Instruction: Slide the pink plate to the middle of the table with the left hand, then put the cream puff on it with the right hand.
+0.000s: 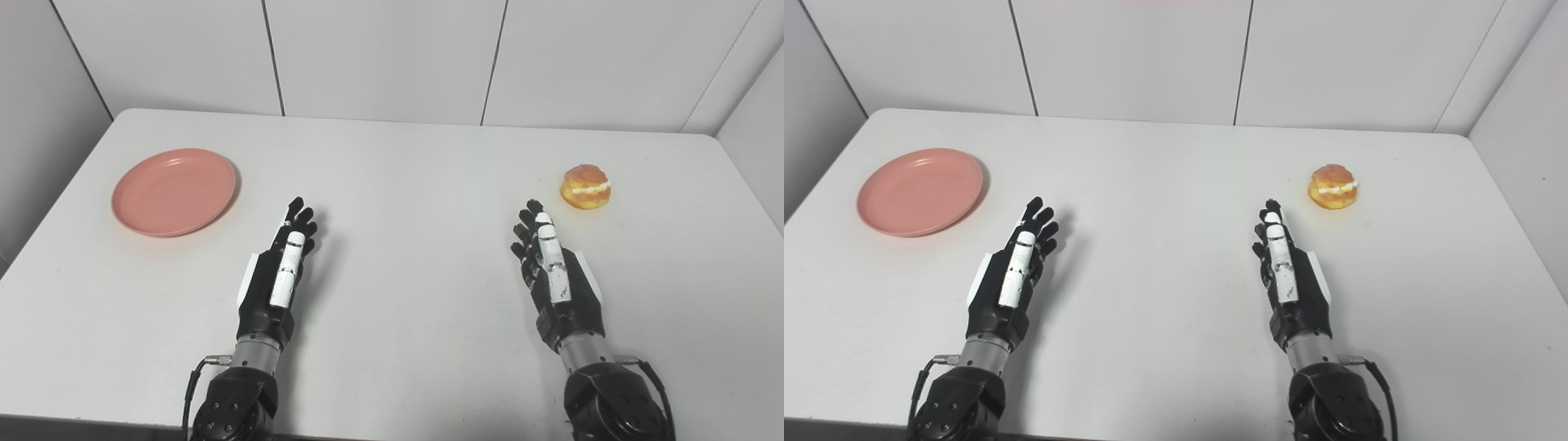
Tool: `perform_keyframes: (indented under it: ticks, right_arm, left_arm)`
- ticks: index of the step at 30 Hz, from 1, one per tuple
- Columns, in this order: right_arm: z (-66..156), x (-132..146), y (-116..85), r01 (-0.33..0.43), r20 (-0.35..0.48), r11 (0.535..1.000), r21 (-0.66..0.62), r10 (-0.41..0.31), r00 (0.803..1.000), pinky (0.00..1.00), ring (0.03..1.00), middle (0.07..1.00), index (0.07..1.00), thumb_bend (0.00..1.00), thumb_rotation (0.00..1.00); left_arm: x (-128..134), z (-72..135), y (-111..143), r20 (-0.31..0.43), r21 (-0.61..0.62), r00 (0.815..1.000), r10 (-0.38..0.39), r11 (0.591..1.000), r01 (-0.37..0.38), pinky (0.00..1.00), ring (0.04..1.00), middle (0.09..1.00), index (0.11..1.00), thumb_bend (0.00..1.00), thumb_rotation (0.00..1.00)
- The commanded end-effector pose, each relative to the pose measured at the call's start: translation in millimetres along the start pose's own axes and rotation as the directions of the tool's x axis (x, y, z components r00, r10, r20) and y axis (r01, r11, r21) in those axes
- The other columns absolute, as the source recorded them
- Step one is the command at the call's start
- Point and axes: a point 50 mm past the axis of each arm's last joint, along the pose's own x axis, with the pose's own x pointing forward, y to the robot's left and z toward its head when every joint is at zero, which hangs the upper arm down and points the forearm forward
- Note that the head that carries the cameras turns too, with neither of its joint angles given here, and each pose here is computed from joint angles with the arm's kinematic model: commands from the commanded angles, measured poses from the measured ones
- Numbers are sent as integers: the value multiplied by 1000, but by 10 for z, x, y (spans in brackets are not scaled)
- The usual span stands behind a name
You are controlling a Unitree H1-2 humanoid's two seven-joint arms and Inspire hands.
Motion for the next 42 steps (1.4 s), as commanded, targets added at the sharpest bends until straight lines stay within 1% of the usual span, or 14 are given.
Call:
perform_keyframes:
  ticks: [1,7,13,18,21,25,31,37,42]
  right_arm:
    - [144,43,43,-23,66,1000,8,22,998,1000,1000,1000,1000,206,1000]
    - [83,15,-47,-39,75,999,-6,40,996,1000,1000,1000,1000,222,1000]
    - [25,7,-171,-33,73,999,-11,34,997,1000,1000,1000,1000,200,1000]
    - [-30,15,-277,-38,83,999,-7,39,996,1000,1000,1000,1000,177,1000]
    - [-63,12,-349,-53,102,999,-9,54,993,1000,1000,1000,1000,164,1000]
    - [-82,24,-416,-72,108,997,1,71,992,1000,1000,1000,1000,153,1000]
    - [-74,21,-439,-70,104,997,-23,72,992,1000,1000,1000,1000,154,1000]
    - [-51,7,-421,-76,104,997,-20,78,991,1000,1000,1000,1000,124,1000]
    - [-23,-4,-403,-73,110,997,-21,75,991,1000,1000,1000,1000,103,1000]
  left_arm:
    - [-52,33,3,42,4,999,-3,1000,3,969,960,973,958,391,925]
    - [-59,-47,-61,41,2,999,-15,1000,15,976,962,973,960,373,936]
    - [-58,-147,-215,31,-8,999,-23,1000,23,966,956,967,950,391,892]
    - [-49,-200,-368,34,-8,999,-17,1000,17,949,937,949,935,385,873]
    - [-44,-225,-461,28,2,999,-15,1000,15,933,930,946,941,377,894]
    - [-31,-245,-548,14,26,1000,-8,1000,8,921,931,946,940,400,934]
    - [-22,-240,-622,18,46,1000,-2,999,2,910,934,952,940,416,953]
    - [-22,-238,-626,21,47,1000,-8,999,7,917,942,959,945,417,978]
    - [-22,-235,-624,23,47,1000,-4,999,3,913,937,956,941,420,972]
